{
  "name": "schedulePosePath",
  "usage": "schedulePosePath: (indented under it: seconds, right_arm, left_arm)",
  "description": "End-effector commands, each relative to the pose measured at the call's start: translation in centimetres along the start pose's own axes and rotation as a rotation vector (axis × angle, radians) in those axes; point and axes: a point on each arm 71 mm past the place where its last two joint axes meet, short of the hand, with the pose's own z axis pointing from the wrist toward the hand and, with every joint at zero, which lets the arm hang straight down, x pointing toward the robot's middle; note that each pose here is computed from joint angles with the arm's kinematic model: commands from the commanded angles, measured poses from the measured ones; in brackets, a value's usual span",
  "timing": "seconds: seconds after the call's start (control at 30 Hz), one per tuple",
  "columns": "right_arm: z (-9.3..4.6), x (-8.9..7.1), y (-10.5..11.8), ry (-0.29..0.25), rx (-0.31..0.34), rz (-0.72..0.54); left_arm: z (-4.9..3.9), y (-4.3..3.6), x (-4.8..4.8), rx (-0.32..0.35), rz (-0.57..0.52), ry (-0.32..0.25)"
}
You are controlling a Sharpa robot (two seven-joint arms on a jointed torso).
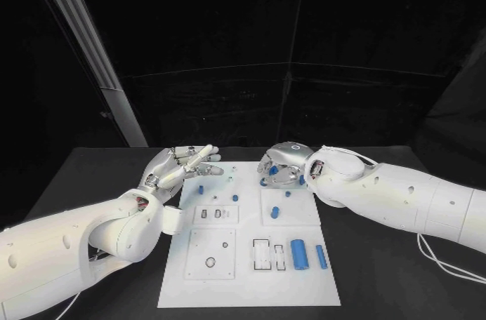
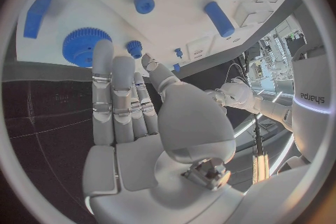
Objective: Assemble the parts on the task board
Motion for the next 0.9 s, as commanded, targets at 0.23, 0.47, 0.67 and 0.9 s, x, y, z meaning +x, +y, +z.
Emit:
schedulePosePath:
  seconds: [0.23,0.47,0.67,0.9]
  right_arm:
    - [0.16,0.33,0.13,0.087,0.024,-0.055]
    - [0.18,0.52,0.05,0.116,0.03,-0.063]
    - [0.26,0.58,0.12,0.124,0.03,-0.066]
    - [0.38,0.53,0.16,0.114,0.031,-0.071]
  left_arm:
    - [0.06,-0.23,0.18,0.002,-0.004,0.027]
    - [0.12,-0.22,0.07,0.001,-0.002,0.025]
    - [0.12,-0.25,-0.12,0.005,0.005,0.013]
    - [0.1,-0.27,-0.18,0.005,0.006,0.011]
